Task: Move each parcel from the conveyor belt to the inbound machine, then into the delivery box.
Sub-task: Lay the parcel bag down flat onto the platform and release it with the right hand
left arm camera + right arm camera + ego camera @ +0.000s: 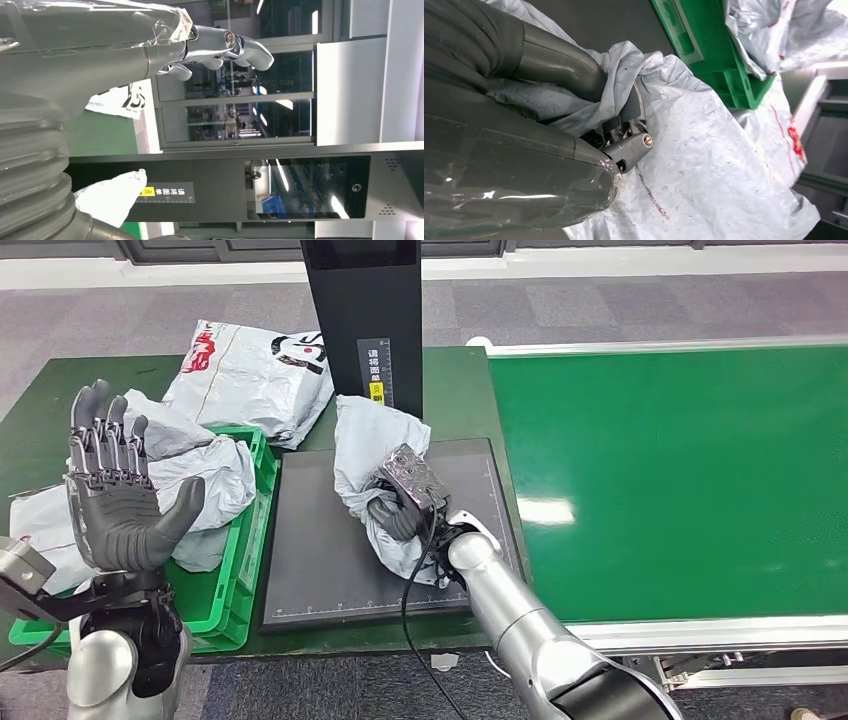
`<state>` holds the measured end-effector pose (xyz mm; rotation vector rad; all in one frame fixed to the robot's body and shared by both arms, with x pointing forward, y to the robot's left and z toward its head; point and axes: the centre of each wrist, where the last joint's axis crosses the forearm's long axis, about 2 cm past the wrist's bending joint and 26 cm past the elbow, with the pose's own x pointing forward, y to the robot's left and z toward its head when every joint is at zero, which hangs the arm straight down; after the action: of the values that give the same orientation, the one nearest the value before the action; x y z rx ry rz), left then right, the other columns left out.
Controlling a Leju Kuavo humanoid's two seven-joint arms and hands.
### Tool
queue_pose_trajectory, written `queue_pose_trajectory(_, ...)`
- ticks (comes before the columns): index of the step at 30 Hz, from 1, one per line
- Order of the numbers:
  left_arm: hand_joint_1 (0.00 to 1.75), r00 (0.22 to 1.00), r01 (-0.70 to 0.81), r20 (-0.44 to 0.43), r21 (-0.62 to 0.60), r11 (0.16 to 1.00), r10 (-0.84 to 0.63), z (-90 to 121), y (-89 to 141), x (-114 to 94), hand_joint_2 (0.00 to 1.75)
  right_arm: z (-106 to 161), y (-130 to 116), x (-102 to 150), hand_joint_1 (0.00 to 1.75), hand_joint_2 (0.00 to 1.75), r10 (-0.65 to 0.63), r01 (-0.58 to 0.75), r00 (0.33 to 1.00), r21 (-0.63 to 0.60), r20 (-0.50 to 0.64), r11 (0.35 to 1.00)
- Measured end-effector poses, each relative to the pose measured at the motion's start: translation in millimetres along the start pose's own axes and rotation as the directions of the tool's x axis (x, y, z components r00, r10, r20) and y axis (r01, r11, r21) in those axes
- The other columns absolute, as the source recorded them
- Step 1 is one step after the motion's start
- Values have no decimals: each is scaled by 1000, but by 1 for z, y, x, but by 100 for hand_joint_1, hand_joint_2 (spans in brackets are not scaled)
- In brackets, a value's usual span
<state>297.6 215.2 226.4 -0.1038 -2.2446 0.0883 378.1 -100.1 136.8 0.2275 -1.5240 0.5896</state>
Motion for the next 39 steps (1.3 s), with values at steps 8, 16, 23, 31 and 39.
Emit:
queue_pose_trajectory(8, 0, 1000, -10, -5, -3, 1000, 10, -8, -2, -2, 175, 1, 17, -7, 175, 175, -19, 22, 998, 64, -57, 998)
queue_pose_trajectory(16, 0, 1000, -25, -4, -29, 999, 25, -21, -11, -3, 175, 3, 44, -10, 0, 175, -69, 84, 991, 133, -115, 988)
queue_pose_trajectory(23, 0, 999, -30, -17, -51, 998, 29, -26, -18, -8, 175, 4, 52, -11, 0, 175, -90, 111, 989, 181, -120, 977)
queue_pose_trajectory(31, 0, 999, -30, -26, -58, 998, 29, -28, -20, -12, 175, 4, 54, -11, 0, 175, -82, 106, 989, 209, -120, 972)
queue_pose_trajectory(39, 0, 999, -30, -32, -59, 998, 28, -28, -20, -14, 175, 4, 53, -11, 0, 175, -85, 107, 990, 215, -112, 971)
